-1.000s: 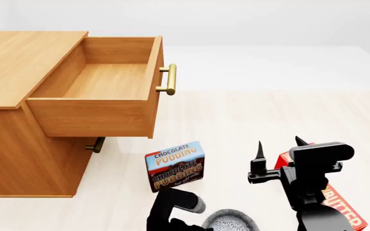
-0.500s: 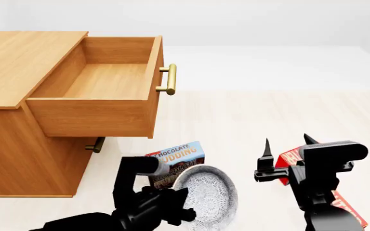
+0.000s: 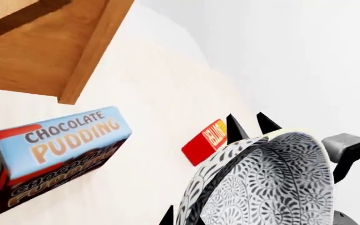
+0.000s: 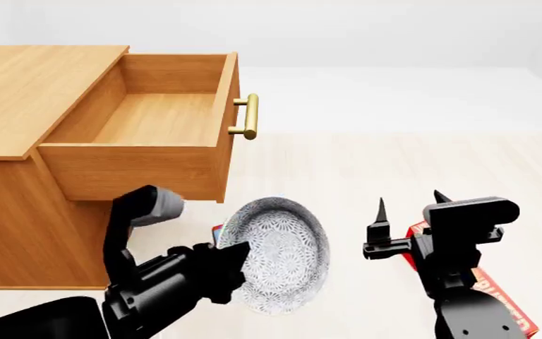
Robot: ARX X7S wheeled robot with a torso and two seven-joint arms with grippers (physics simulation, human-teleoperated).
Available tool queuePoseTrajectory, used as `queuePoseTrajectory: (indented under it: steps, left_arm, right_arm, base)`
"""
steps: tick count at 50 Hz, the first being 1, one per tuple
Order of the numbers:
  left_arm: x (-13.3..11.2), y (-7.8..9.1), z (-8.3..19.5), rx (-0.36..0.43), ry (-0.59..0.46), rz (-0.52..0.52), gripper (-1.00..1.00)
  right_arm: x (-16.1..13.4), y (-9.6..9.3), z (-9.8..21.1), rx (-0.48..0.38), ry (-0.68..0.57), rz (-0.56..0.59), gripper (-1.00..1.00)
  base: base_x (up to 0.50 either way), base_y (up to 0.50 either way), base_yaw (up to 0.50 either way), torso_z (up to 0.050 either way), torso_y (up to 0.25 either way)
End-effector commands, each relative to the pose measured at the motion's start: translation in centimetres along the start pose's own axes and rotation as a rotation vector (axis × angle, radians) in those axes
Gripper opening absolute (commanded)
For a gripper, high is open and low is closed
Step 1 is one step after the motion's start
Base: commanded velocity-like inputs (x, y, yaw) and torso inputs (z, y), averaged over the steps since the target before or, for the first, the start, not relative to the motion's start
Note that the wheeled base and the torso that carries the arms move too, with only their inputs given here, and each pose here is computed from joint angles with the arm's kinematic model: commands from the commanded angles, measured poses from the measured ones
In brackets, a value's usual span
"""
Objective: Put the bowl in the top drawer of the cabinet.
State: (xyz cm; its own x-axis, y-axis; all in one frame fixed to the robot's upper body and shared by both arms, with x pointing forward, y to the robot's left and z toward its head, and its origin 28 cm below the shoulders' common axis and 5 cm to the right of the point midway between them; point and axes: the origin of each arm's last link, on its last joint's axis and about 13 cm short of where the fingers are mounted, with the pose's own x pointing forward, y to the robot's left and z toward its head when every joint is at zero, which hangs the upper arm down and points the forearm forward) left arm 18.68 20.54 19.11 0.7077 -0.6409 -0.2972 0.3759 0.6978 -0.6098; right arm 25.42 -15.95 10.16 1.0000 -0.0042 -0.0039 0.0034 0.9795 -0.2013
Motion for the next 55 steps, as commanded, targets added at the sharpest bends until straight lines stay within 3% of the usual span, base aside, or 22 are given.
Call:
queuePoseTrajectory:
  steps: [1, 13, 20, 29, 44, 55]
  left_arm:
    - [-2.2, -2.5, 2.6, 0.039, -0.096, -0.065, -1.00]
    - [-2.6, -5.0, 7.4, 0.111, -0.231, -0.031, -1.00]
    - [-2.0, -6.2, 11.2, 0.135, -0.318, 0.051, -1.00]
    - [-1.6, -7.0, 15.3, 0.090, -0.407, 0.133, -1.00]
    - [1.4, -7.3, 20.6, -0.014, -0.450, 0.257, -1.00]
    - [6.0, -4.3, 23.9, -0.106, -0.433, 0.422, -1.00]
  right_arm:
    - [0.6, 0.7, 0.0, -0.009, 0.008, 0.018, 1.00]
    - [0.5, 1.2, -0.2, -0.010, 0.011, 0.040, 1.00]
    - [0.0, 1.1, -0.4, -0.002, 0.008, 0.048, 1.00]
    - [-0.4, 1.0, -0.1, 0.009, 0.004, 0.050, 1.00]
    - [-1.8, 0.9, -0.7, 0.049, 0.003, 0.034, 1.00]
    - [-2.5, 0.8, -0.6, 0.052, -0.007, 0.038, 1.00]
  base:
    - [0.00, 0.00, 0.00, 0.000, 0.000]
    - [0.00, 0.00, 0.00, 0.000, 0.000]
    - [0.00, 0.00, 0.00, 0.000, 0.000]
    - [0.00, 0.00, 0.00, 0.000, 0.000]
    - [0.00, 0.00, 0.00, 0.000, 0.000]
    - [0.00, 0.00, 0.00, 0.000, 0.001]
